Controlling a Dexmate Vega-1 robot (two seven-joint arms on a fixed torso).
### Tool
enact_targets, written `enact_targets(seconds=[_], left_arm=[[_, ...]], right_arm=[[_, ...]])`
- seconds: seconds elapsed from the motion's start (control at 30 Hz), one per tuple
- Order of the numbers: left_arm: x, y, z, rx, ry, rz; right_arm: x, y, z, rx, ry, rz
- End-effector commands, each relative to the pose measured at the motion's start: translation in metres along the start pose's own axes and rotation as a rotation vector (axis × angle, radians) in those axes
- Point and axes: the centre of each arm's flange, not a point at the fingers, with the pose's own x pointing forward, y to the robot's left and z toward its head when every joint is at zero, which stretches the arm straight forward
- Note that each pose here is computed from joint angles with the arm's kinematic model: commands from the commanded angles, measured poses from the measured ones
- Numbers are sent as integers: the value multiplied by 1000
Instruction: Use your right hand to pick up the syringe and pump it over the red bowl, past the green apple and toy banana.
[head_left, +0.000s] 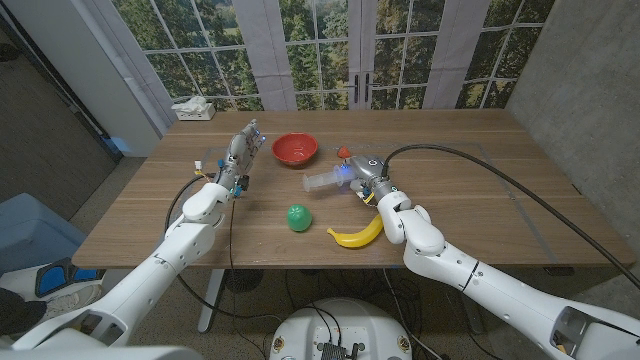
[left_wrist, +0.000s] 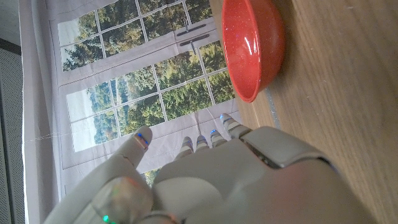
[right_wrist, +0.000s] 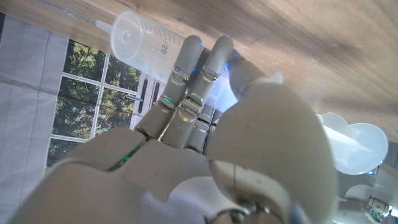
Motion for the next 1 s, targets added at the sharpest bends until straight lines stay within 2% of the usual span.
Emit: enact_targets(seconds=[0.03,0.27,0.43,1.0], left_arm=[[4,-3,3,2,-10,-9],[4,-3,6,3,-20,-7],[2,-2,8,3,-32,-1],[-12,1,13,2,-69,24]], right_arm=[[-6,-11,-9,110,31,-143],[-7,-17,-4,160,46,-209],[-7,-21,2,195,34,-260],[-1,-29,33,271,-3,-327]])
